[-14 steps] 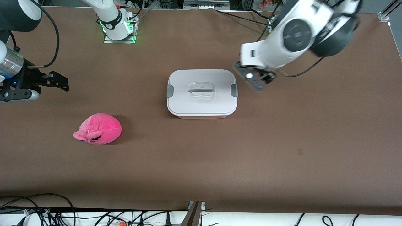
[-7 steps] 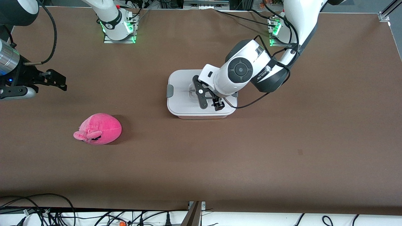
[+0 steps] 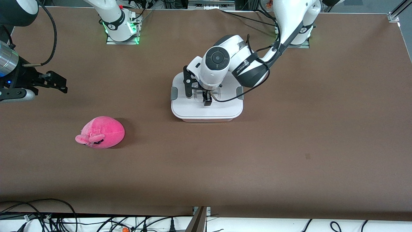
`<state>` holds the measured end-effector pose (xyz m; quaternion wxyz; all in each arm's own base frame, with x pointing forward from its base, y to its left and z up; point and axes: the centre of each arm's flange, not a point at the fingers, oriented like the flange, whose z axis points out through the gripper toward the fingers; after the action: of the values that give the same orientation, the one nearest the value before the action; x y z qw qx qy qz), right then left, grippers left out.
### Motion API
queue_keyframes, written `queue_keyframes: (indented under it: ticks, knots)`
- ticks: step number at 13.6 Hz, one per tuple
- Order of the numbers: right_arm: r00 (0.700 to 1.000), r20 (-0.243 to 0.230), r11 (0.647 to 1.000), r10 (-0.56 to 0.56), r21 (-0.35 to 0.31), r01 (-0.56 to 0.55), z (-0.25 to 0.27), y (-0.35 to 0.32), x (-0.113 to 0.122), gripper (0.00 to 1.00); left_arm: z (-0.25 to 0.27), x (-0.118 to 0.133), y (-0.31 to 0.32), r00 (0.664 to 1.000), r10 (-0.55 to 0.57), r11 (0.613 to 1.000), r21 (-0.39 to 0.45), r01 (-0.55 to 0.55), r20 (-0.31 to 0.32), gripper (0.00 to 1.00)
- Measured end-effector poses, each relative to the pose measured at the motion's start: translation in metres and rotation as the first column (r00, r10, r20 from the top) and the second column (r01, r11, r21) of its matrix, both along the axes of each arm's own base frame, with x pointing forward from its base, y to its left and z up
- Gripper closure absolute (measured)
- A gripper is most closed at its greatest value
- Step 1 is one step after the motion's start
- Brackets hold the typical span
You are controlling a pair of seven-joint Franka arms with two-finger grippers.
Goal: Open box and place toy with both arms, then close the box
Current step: 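Reach the left gripper to the white lid handle and grasp it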
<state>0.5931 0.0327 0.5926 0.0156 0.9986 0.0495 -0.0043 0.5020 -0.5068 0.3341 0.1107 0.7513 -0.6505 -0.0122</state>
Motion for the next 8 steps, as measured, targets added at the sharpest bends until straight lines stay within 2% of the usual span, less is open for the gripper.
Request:
queue_keyframes:
  ticks: [5, 6, 8]
  knots:
    - [1.0, 0.0, 1.0, 0.0, 0.0, 0.0, 0.0, -0.0001, 0.0, 0.0, -0.0102, 0.0029, 0.0003, 1.0, 0.004, 1.0, -0.003, -0.004, 0.001, 0.6]
    - [1.0, 0.0, 1.0, 0.0, 0.0, 0.0, 0.0, -0.0001, 0.0, 0.0, -0.0077, 0.0064, 0.0022, 1.0, 0.007, 1.0, -0.006, -0.007, 0.006, 0.77]
    - [1.0, 0.0, 1.0, 0.0, 0.0, 0.0, 0.0, -0.0001, 0.0, 0.0, -0.0057, 0.007, 0.0029, 1.0, -0.002, 1.0, -0.004, 0.002, 0.007, 0.86]
